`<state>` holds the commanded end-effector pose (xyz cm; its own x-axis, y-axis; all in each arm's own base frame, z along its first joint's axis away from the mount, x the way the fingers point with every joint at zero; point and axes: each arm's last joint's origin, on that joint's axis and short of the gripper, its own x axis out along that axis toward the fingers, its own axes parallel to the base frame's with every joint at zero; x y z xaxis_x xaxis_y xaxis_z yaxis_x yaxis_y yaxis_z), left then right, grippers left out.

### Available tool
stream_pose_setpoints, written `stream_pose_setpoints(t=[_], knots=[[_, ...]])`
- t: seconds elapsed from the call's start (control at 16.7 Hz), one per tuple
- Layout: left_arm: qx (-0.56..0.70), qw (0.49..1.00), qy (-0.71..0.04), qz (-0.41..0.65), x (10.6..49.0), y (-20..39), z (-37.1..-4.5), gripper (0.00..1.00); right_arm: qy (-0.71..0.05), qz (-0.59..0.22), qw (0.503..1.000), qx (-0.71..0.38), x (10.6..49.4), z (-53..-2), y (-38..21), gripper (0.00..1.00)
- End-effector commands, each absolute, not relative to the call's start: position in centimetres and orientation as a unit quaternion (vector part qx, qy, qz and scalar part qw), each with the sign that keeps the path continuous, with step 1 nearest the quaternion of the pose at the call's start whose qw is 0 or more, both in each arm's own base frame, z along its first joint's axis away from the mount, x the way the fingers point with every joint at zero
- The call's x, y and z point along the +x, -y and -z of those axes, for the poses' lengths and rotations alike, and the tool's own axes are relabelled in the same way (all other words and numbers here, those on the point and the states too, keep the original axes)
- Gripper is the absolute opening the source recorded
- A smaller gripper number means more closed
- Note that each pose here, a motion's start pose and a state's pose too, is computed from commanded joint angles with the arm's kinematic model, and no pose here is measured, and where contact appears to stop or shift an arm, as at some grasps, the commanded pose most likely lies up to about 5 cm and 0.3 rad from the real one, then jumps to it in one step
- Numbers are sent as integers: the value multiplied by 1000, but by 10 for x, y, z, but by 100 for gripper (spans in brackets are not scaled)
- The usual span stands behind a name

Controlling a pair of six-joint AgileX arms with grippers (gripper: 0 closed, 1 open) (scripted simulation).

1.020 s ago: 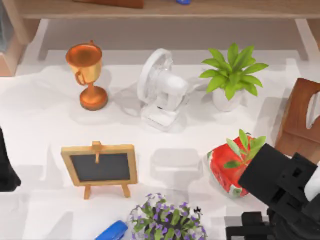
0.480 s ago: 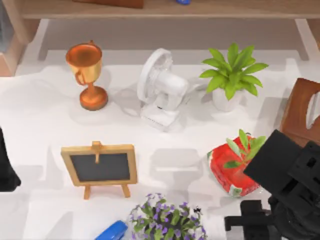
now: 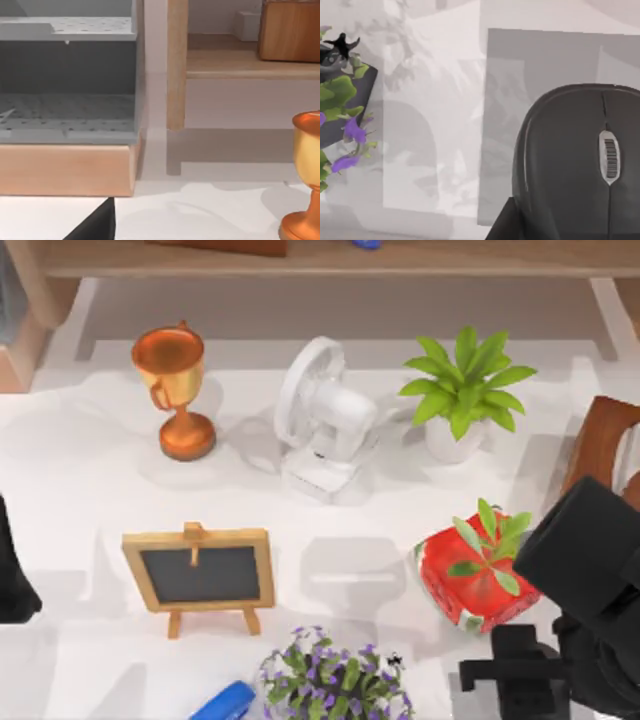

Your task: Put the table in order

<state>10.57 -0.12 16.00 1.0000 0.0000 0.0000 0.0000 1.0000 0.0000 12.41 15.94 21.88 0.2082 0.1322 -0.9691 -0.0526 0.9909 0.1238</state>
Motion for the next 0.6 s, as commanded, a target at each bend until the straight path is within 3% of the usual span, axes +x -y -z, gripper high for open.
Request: stream_pose_setpoints(t=[0.6], knots=[[0, 1000, 0, 0, 106, 1, -160, 100, -654, -27, 756, 8, 137, -164, -163, 0]])
